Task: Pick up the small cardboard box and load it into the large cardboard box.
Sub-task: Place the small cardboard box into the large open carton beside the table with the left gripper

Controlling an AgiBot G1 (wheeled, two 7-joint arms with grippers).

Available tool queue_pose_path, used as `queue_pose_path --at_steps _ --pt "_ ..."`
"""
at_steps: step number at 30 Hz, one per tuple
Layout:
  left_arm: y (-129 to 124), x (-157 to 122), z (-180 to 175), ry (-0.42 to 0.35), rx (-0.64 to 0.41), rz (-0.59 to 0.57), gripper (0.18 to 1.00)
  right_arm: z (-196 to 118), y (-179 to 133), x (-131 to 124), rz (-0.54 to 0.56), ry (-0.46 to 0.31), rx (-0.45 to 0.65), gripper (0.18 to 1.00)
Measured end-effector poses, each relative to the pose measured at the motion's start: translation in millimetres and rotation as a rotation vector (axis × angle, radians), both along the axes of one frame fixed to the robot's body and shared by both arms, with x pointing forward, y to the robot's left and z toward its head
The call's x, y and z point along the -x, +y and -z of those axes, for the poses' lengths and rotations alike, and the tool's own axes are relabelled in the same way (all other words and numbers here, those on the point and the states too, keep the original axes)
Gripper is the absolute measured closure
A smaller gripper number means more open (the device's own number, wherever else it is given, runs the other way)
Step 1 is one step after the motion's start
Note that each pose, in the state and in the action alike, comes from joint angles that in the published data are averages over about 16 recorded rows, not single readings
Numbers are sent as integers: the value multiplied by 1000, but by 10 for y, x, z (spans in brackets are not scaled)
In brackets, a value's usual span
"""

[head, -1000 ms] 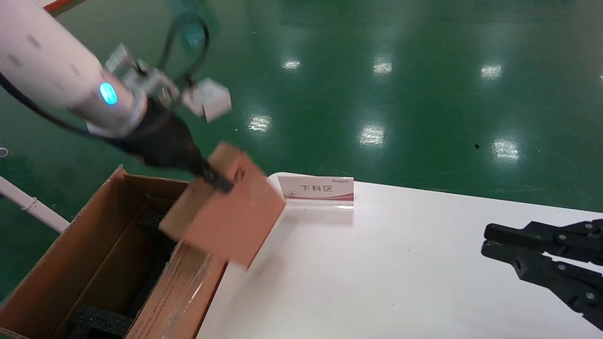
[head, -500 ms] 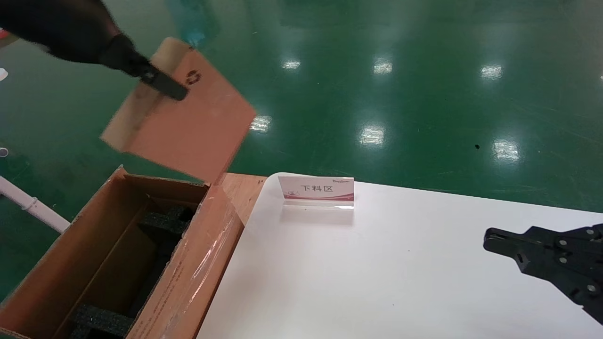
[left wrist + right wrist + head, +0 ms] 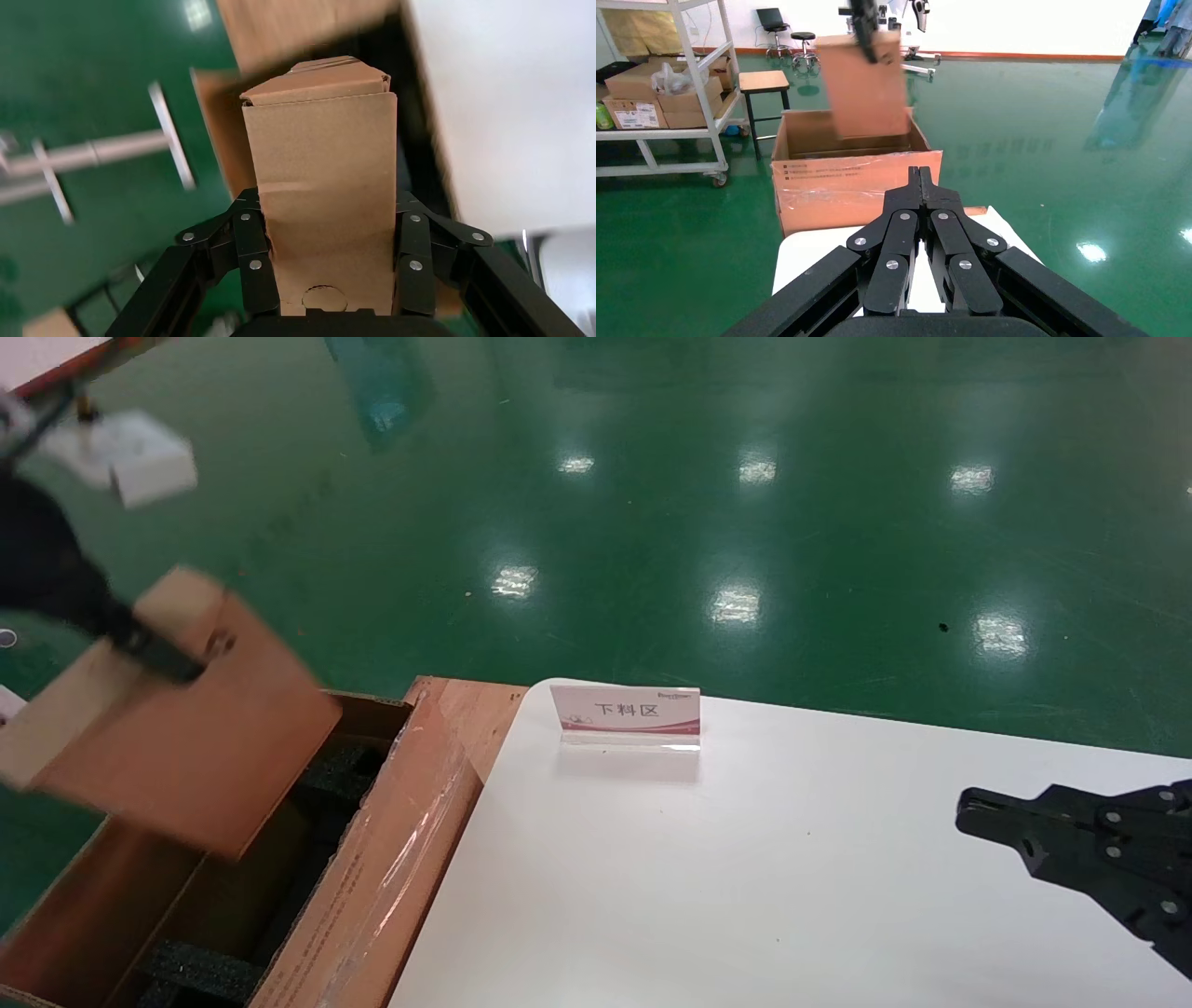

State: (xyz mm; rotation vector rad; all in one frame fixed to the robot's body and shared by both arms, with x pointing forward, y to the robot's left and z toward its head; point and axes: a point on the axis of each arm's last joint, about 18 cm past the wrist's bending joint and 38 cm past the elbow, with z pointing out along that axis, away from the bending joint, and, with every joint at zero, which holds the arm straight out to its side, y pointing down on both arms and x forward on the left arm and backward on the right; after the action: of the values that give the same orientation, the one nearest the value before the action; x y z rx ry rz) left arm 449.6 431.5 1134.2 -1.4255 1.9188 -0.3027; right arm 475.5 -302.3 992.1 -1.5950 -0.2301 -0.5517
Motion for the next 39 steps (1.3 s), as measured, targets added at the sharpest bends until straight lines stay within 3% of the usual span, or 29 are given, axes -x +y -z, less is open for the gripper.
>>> queue_pose_path --at_steps 7,17,23,39 --pt "233 6 337 71 31 -64 807 0 0 0 0 0 0 966" --pt "504 -84 709 71 83 -123 808 0 0 0 0 0 0 880" --pt "621 -160 921 65 104 -148 808 0 0 0 0 0 0 782" --pt "874 -280 1313 81 111 -185 809 0 0 0 0 0 0 399"
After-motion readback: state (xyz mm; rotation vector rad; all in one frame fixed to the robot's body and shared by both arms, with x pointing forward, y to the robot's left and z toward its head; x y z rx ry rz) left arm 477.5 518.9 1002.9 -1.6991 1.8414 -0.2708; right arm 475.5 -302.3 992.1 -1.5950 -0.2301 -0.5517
